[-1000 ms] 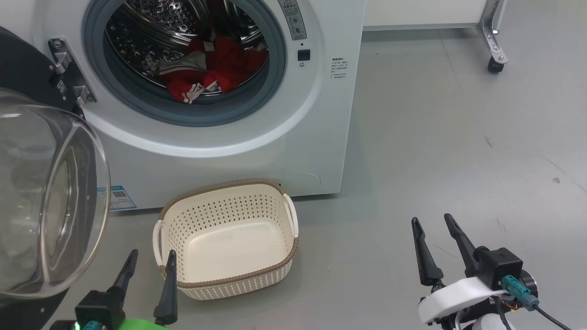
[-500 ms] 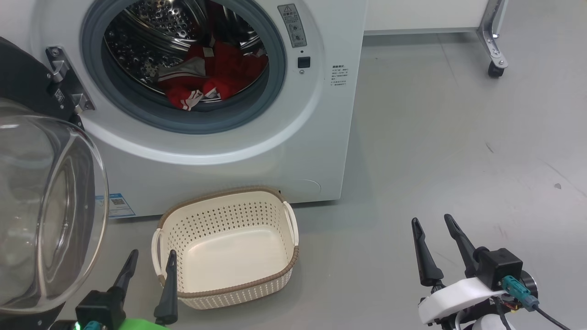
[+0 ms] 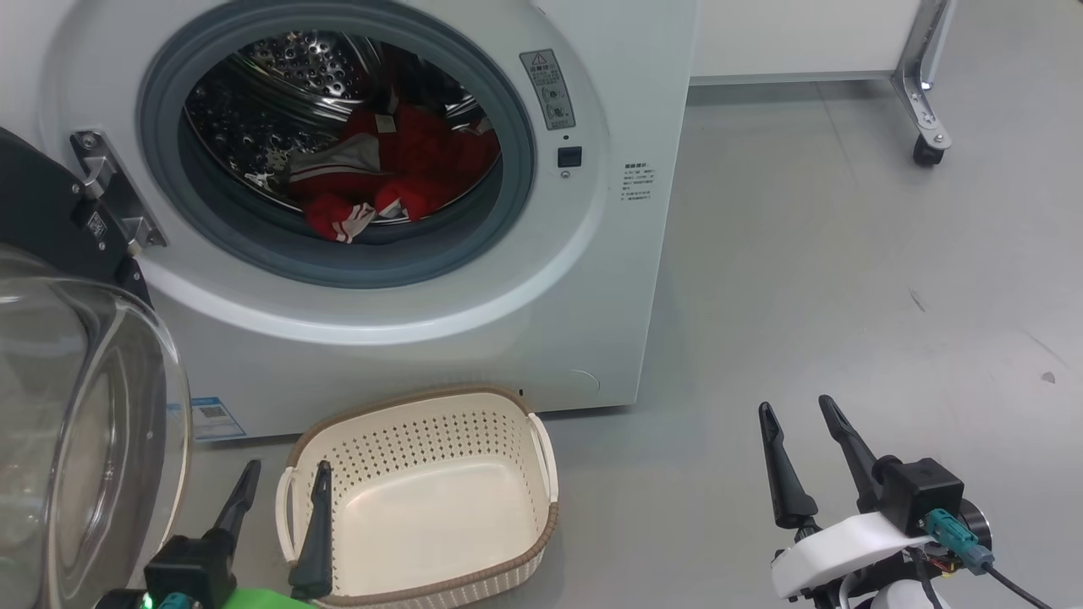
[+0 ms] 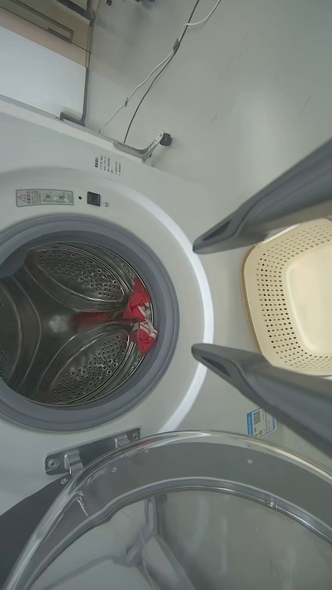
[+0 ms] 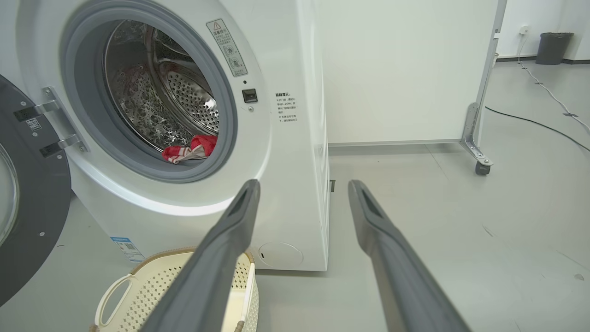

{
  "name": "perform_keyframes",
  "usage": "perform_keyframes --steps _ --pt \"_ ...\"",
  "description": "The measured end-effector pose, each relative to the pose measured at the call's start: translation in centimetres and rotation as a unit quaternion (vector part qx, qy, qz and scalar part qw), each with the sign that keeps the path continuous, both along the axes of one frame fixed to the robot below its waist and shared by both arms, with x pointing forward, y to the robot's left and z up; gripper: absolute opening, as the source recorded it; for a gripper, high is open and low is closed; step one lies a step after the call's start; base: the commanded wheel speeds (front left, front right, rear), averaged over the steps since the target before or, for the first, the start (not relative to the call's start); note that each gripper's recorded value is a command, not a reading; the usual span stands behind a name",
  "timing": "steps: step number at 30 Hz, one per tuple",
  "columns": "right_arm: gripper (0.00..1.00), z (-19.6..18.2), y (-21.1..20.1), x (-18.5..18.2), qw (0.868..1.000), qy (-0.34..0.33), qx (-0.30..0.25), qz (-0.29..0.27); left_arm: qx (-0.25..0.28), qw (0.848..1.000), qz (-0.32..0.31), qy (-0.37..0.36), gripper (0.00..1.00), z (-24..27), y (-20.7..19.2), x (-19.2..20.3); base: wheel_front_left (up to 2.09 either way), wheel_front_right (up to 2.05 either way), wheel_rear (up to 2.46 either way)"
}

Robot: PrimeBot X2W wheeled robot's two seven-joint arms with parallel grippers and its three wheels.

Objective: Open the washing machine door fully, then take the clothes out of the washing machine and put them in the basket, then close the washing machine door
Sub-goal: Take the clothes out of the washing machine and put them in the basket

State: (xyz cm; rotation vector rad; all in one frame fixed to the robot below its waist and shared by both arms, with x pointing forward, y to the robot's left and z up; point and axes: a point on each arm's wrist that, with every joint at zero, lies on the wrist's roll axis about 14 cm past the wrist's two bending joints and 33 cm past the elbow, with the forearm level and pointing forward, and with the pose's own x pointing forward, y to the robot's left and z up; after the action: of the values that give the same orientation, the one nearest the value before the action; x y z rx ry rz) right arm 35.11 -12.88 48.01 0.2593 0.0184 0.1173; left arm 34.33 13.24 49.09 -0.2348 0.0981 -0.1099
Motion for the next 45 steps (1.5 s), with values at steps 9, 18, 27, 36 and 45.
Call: perform_keyframes --steps 9,18,27,36,45 --pt "1.0 0.0 0.1 0.0 1.0 0.0 0.002 0.001 0.002 1.0 0.009 -0.001 1.0 0.0 0.6 0.1 0.76 -0.76 0.0" --pt "1.0 0.0 0.2 0.0 1.0 0.001 0.002 0.003 0.004 1.0 0.016 0.0 1.0 0.0 0.9 0.1 0.41 -0.41 0.0" --pt "1.0 -0.1 0.3 -0.1 1.0 0.001 0.002 0.005 0.01 1.0 0.017 0.004 1.0 -0.2 1.0 0.1 0.07 -0.07 0.0" --pt "1.0 -0.1 0.4 -0.1 1.0 0.002 0.002 0.006 0.019 1.0 0.018 0.006 1.0 -0.4 1.1 0.0 0.0 0.0 0.0" --pt "1.0 -0.3 0.4 0.0 1.0 0.005 0.002 0.006 0.026 0.999 0.018 0.012 1.0 -0.8 1.2 0.1 0.0 0.0 0.0"
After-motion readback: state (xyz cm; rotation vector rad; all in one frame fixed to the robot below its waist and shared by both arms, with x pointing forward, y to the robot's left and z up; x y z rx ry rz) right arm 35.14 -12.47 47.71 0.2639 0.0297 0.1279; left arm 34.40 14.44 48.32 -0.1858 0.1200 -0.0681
